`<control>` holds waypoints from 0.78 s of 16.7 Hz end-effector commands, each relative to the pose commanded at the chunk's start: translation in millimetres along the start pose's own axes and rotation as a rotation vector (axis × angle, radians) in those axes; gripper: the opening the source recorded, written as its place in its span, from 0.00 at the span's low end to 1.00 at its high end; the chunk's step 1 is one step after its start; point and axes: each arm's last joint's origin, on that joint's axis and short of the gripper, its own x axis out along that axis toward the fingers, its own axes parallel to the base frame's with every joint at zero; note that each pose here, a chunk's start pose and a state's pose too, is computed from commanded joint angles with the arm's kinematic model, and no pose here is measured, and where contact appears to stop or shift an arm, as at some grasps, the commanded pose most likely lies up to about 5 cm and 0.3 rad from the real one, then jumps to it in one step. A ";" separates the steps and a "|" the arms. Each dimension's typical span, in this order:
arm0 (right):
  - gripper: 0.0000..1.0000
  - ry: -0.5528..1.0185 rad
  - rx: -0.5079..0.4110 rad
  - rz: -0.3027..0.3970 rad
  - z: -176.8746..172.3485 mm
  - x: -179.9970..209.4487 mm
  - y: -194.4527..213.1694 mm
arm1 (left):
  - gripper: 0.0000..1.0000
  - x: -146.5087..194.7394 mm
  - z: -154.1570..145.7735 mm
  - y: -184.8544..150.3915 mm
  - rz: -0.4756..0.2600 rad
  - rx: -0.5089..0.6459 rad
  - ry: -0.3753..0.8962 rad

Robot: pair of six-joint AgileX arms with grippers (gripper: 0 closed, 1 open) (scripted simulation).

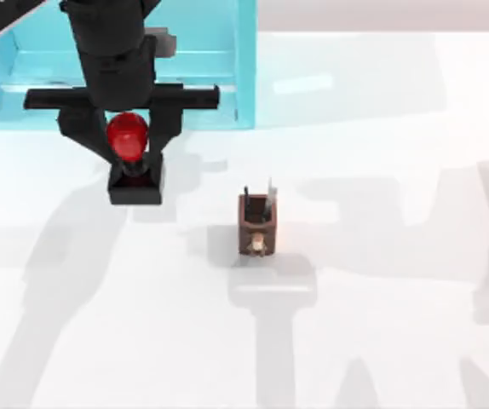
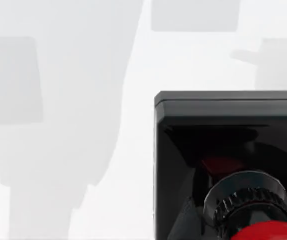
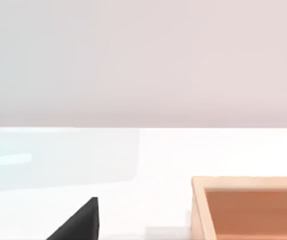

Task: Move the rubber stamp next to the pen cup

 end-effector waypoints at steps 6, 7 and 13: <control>1.00 0.000 0.000 0.000 0.0 0.0 0.0 | 0.00 17.6 6.6 -49.1 -0.006 -0.001 -0.016; 1.00 0.000 0.000 0.000 0.0 0.0 0.0 | 0.00 17.6 6.6 -49.1 -0.006 -0.001 -0.016; 1.00 0.000 0.000 0.000 0.0 0.0 0.0 | 0.00 29.2 6.7 -48.6 -0.005 -0.001 -0.012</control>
